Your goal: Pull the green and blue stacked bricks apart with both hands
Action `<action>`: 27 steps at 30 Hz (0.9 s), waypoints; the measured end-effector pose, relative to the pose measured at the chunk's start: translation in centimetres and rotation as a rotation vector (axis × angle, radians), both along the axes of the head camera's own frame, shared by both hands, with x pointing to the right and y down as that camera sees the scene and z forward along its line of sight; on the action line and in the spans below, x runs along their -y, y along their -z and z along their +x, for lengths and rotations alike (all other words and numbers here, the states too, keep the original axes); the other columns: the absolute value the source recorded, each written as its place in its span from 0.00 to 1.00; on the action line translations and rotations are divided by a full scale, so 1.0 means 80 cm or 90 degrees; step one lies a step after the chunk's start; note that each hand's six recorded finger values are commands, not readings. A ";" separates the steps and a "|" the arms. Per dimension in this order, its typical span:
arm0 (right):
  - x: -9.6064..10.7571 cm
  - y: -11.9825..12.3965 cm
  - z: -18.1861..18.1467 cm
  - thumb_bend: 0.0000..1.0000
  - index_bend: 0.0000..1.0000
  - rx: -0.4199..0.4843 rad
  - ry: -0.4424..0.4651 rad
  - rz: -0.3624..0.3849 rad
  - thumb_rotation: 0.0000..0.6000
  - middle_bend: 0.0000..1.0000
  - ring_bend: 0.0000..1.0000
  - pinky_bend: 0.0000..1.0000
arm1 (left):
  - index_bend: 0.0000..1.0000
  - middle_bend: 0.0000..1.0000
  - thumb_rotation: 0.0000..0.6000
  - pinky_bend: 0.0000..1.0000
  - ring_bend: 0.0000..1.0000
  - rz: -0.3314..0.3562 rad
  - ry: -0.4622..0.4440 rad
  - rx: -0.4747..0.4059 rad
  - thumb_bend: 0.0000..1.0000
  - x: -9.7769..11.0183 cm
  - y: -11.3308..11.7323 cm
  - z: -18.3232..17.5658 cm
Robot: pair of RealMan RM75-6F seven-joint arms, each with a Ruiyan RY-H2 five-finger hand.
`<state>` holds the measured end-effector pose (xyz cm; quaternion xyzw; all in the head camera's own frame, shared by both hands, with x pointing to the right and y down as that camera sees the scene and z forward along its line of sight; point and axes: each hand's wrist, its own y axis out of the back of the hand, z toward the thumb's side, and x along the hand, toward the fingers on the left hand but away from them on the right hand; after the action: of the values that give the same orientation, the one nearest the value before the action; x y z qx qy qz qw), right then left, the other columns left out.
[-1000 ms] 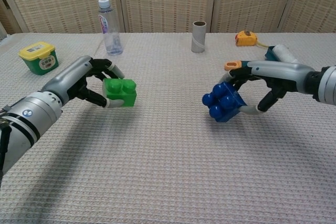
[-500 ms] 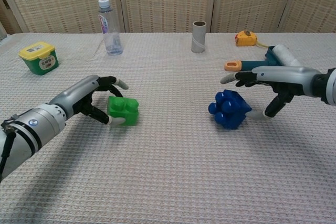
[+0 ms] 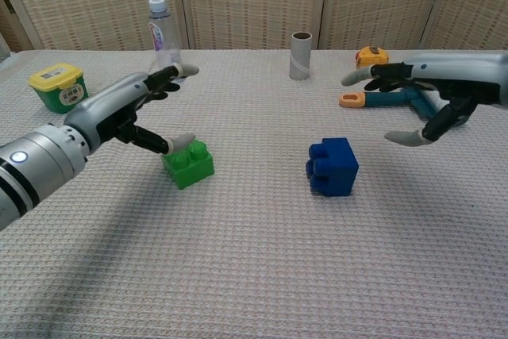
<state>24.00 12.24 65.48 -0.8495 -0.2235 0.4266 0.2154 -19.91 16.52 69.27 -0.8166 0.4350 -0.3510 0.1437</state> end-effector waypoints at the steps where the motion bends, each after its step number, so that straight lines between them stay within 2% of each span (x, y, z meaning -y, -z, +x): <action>1: 0.001 0.003 0.003 0.46 0.00 -0.006 0.004 0.014 1.00 0.00 0.00 0.00 | 0.06 0.00 1.00 0.00 0.00 0.010 -0.009 0.006 0.39 0.002 0.006 -0.005; 4: -0.001 0.009 0.017 0.46 0.00 -0.045 0.023 0.067 1.00 0.00 0.00 0.00 | 0.05 0.00 1.00 0.00 0.00 0.039 -0.050 0.056 0.39 0.009 0.019 -0.032; 9: -0.006 0.026 0.046 0.46 0.00 -0.147 0.025 0.216 1.00 0.00 0.00 0.00 | 0.04 0.00 1.00 0.00 0.00 0.104 -0.103 0.221 0.39 0.025 0.050 -0.125; 12: -0.008 0.039 0.072 0.46 0.00 -0.220 -0.019 0.307 1.00 0.00 0.00 0.00 | 0.03 0.00 1.00 0.00 0.00 0.139 -0.093 0.331 0.39 0.024 0.073 -0.183; 15: -0.014 0.046 0.100 0.46 0.00 -0.277 -0.084 0.366 1.00 0.00 0.00 0.00 | 0.03 0.00 1.00 0.00 0.00 0.174 -0.048 0.430 0.38 0.016 0.095 -0.230; 17: -0.018 0.043 0.115 0.45 0.00 -0.308 -0.109 0.387 1.00 0.00 0.00 0.00 | 0.03 0.00 1.00 0.00 0.00 0.193 -0.005 0.487 0.38 0.006 0.111 -0.262; 19: -0.020 0.034 0.125 0.45 0.00 -0.330 -0.122 0.391 1.00 0.00 0.00 0.00 | 0.03 0.00 1.00 0.00 0.00 0.195 0.033 0.515 0.38 -0.006 0.122 -0.288; 23: -0.024 0.013 0.131 0.45 0.00 -0.349 -0.125 0.366 1.00 0.00 0.00 0.00 | 0.01 0.00 1.00 0.00 0.00 0.179 0.073 0.516 0.37 -0.017 0.126 -0.318; 27: -0.027 -0.002 0.124 0.45 0.00 -0.334 -0.110 0.337 1.00 0.00 0.00 0.00 | 0.00 0.00 1.00 0.00 0.00 0.167 0.074 0.512 0.37 -0.017 0.122 -0.328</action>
<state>33.94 14.42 65.64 -0.6046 -0.3339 0.5735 0.4405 -46.12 17.86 59.49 -0.5635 0.4309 -0.5908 0.3844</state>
